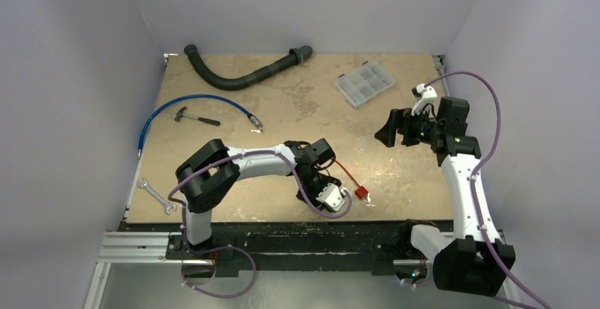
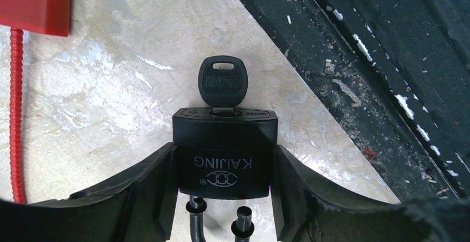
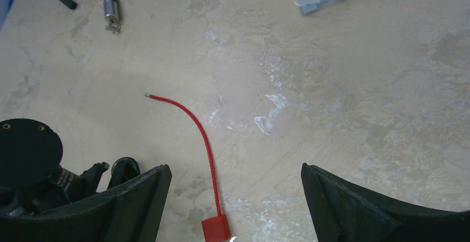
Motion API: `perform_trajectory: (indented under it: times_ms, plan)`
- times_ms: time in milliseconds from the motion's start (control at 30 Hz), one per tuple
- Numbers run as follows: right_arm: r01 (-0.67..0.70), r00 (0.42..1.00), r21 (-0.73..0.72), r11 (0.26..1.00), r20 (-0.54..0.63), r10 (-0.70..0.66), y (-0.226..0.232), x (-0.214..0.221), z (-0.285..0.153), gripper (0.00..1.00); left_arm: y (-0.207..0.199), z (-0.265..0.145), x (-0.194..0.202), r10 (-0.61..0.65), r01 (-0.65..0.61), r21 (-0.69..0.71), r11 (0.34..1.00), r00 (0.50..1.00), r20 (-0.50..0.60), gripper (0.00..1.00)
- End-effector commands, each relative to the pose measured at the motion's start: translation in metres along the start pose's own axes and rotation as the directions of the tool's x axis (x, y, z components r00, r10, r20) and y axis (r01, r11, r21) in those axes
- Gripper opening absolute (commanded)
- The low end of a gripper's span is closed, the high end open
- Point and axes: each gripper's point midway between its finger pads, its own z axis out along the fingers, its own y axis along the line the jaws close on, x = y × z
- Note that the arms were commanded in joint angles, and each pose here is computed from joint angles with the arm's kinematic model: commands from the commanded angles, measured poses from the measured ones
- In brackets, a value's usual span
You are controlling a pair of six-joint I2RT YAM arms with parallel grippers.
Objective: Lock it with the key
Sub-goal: Pick up the lock from the center of the board.
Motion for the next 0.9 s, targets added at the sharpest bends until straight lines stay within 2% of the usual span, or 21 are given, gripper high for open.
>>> perform_trajectory:
  times_ms: [0, 67, 200, 367, 567, 867]
  plan:
    - [0.034, 0.993, -0.087, 0.996, 0.113, -0.024, 0.024, -0.026, -0.013, 0.99, 0.008, -0.034, -0.031, 0.028, -0.024, -0.085, 0.996, 0.999, 0.041, 0.23]
    - [0.017, 0.992, -0.130, 0.991, 0.127, 0.000, 0.033, -0.026, -0.014, 0.99, 0.012, -0.048, -0.039, 0.016, -0.009, -0.123, 0.992, 0.998, 0.056, 0.18]
    - [-0.032, 0.992, -0.219, 0.975, 0.115, 0.058, 0.047, -0.021, -0.012, 0.99, 0.022, -0.079, -0.054, 0.015, 0.005, -0.232, 0.973, 0.997, 0.081, 0.15]
    - [-0.163, 0.986, -0.418, 0.894, -0.030, 0.166, 0.078, 0.003, -0.014, 0.99, 0.040, -0.123, -0.069, 0.029, 0.012, -0.376, 0.926, 0.994, 0.103, 0.13]
    - [-0.301, 0.952, -0.446, 0.843, -0.094, 0.291, 0.090, 0.009, -0.009, 0.99, 0.076, -0.169, -0.079, -0.033, 0.114, -0.499, 0.859, 0.985, 0.168, 0.11]
    - [-0.389, 0.920, -0.563, 0.729, -0.207, 0.332, 0.132, 0.011, 0.003, 0.99, 0.121, -0.205, -0.094, -0.054, 0.192, -0.643, 0.742, 0.972, 0.228, 0.10]
